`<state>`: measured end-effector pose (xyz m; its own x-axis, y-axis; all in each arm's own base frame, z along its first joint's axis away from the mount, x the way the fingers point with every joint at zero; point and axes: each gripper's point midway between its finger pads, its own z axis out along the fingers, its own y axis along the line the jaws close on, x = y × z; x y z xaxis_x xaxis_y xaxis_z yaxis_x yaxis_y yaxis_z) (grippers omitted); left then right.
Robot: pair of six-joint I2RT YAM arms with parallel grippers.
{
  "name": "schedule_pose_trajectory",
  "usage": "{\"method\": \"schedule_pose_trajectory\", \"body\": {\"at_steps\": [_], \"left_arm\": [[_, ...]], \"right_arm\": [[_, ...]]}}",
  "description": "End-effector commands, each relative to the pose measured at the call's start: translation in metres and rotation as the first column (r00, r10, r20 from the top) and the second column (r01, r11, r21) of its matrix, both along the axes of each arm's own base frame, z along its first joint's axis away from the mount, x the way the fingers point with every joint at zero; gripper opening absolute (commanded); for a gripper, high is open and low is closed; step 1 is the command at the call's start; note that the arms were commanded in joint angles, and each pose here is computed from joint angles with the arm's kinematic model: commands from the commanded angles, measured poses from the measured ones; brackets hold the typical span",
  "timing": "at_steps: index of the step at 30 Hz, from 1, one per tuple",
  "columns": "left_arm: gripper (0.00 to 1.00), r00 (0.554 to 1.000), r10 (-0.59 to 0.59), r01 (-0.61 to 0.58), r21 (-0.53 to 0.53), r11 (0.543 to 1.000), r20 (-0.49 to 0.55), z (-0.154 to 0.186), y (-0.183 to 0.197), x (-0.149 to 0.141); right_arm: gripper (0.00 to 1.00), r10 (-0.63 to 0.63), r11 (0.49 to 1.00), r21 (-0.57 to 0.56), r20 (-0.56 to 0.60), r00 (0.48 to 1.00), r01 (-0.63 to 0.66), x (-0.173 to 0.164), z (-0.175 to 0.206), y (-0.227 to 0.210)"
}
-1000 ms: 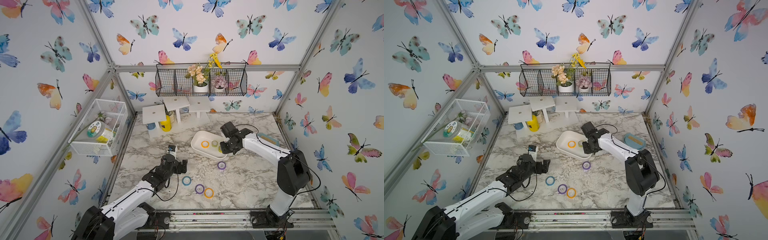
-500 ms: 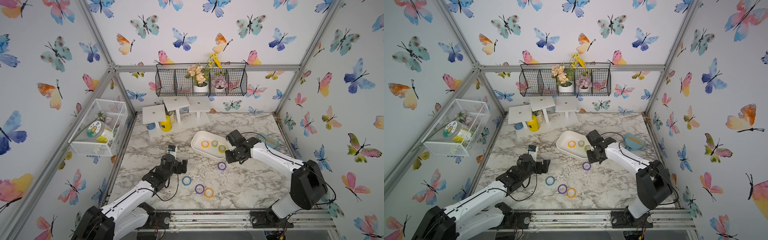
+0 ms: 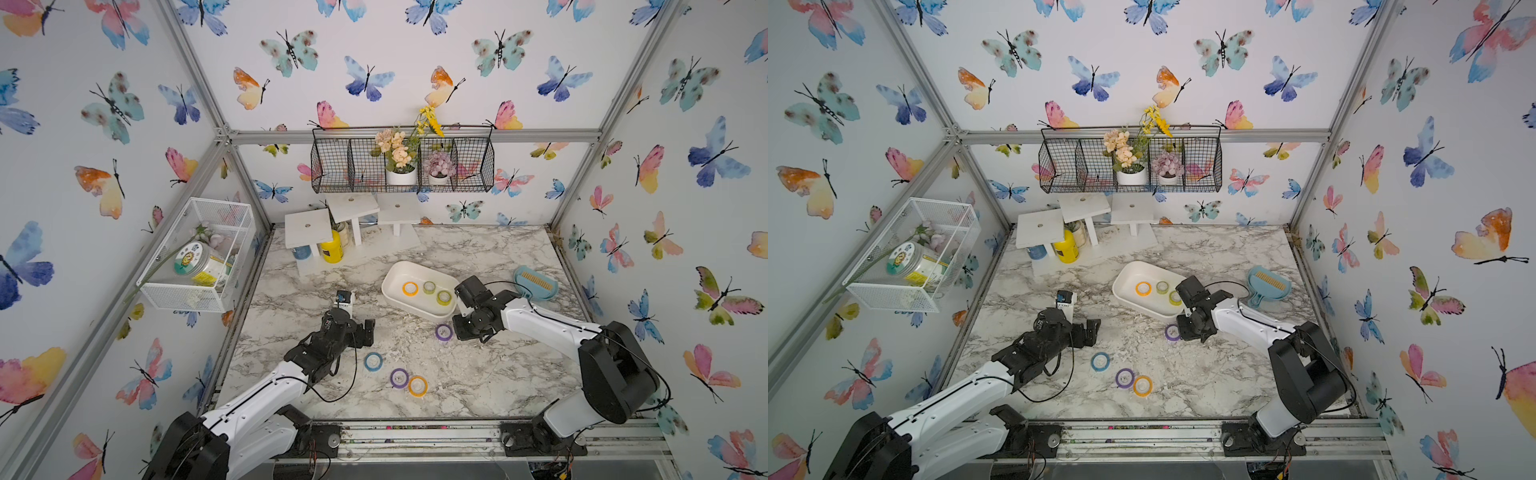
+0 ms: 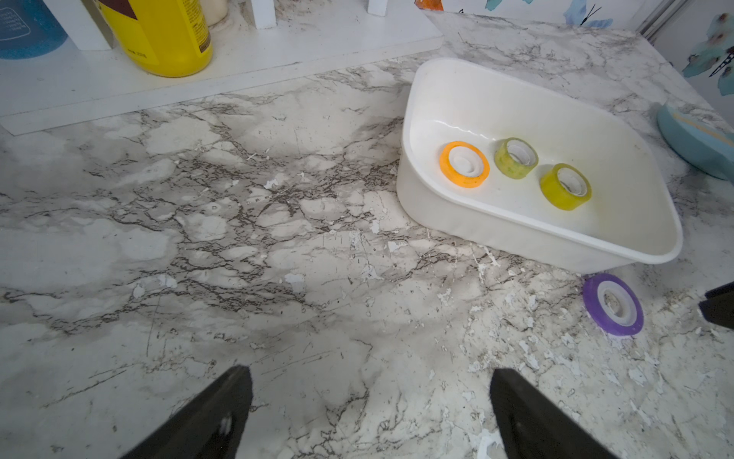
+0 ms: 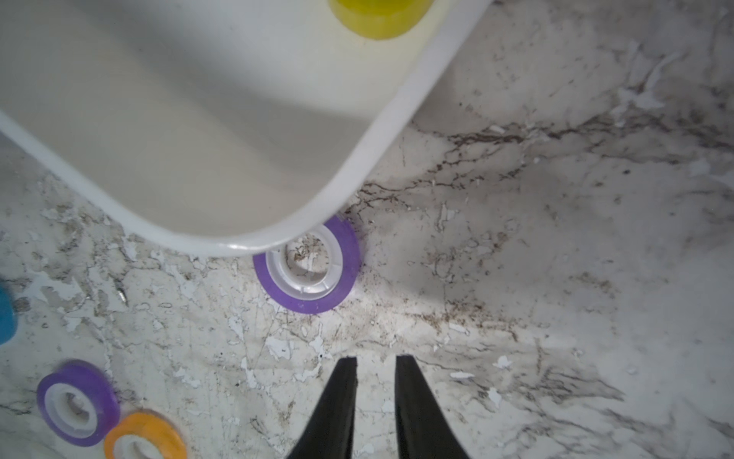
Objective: Put the transparent tape into the storage box
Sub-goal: Pick up the tape at the center of the board.
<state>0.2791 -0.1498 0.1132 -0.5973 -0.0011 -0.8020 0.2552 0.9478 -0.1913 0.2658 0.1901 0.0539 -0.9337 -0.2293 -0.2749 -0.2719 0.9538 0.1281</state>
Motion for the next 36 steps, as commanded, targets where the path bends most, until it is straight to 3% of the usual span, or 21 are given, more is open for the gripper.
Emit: {"method": "schedule_pose_trajectory", "body": {"at_steps": [1,19,36], "left_arm": [[0.99,1.0,0.0,0.0,-0.006,1.0,0.021,0.006,-0.001,0.004],[0.99,1.0,0.001,0.0,-0.009,1.0,0.027,0.009,0.0,0.003],[0.99,1.0,-0.001,0.002,-0.012,1.0,0.026,0.008,-0.001,0.003]], "right_arm": [[0.27,0.01,0.998,0.061,-0.008,1.0,-0.01,0.002,-0.005,0.014],[0.29,-0.04,0.999,0.04,0.126,0.991,0.035,0.084,0.009,0.045],[0.3,0.077,0.994,-0.065,-0.119,0.99,-0.085,0.022,-0.023,0.024]]}}
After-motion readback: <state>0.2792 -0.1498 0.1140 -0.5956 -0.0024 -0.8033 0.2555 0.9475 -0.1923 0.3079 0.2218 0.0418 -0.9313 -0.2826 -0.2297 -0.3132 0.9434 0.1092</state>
